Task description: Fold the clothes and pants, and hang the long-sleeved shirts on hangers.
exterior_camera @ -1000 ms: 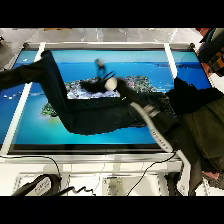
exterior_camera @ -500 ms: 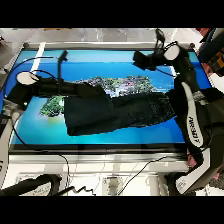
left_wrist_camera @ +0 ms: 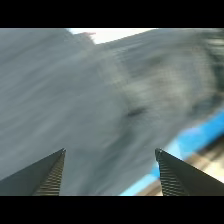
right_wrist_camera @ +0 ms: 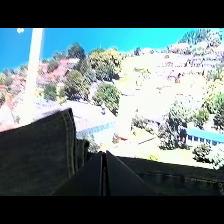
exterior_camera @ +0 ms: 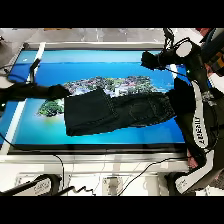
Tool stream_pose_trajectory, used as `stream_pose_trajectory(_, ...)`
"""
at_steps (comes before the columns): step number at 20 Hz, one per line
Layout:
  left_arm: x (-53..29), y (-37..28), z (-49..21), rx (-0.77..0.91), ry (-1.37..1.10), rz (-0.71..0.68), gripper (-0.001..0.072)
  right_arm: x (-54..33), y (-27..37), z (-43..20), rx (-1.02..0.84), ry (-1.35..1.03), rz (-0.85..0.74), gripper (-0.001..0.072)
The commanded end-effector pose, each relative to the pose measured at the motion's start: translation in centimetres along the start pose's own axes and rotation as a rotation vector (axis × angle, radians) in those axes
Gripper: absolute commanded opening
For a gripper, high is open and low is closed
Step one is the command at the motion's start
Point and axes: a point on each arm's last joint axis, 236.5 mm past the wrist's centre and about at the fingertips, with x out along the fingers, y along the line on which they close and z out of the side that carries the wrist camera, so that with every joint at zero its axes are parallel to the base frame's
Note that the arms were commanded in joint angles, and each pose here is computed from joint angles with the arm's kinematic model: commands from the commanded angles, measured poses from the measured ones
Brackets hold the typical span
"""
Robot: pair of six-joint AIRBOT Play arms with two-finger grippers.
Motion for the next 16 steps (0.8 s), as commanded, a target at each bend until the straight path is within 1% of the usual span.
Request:
stream_pose_trajectory(1,-1.8,9.7,-3.4,-0.186,-0.032,0.162,0.0551,0.4,0.3,-0.7,-0.018,0.02,0.003,0.0032)
stream_pose_trajectory(3,0.1,12.2,-6.3,-0.219,-0.017,0.19,0.0551,0.9,0.8,-1.3,-0.024,0.035,0.006,0.0032)
stream_pose_trajectory(5,3.1,12.6,-8.6,-0.276,0.017,0.174,0.0552,1.0,1.3,-1.5,-0.032,0.038,0.013,0.0032)
stream_pose_trajectory(7,6.0,12.7,-10.0,-0.293,0.07,0.158,0.0551,1.2,2.0,-1.8,-0.041,0.042,0.02,0.0032)
stream_pose_trajectory(9,8.5,12.5,-10.4,-0.326,0.088,0.13,0.0547,1.4,2.5,-2.0,-0.057,0.046,0.026,0.0032)
stream_pose_trajectory(12,10.5,13.1,-10.3,-0.34,0.075,0.148,0.0547,1.7,3.4,-2.5,-0.125,0.053,0.035,0.0032)
stream_pose_trajectory(13,10.7,13.0,-10.2,-0.334,0.073,0.149,0.0529,1.8,3.8,-2.7,-0.149,0.057,0.04,0.0032)
stream_pose_trajectory(14,10.9,12.5,-10.0,-0.334,0.07,0.136,0.0456,2.1,4.1,-3.0,-0.173,0.065,0.044,0.0032)
stream_pose_trajectory(15,11.0,11.7,-9.5,-0.339,0.065,0.112,0.0353,2.6,4.6,-3.5,-0.186,0.077,0.049,0.0032)
stream_pose_trajectory(16,11.0,10.7,-9.0,-0.34,0.067,0.076,0.0176,3.2,4.9,-4.1,-0.19,0.091,0.054,0.0032)
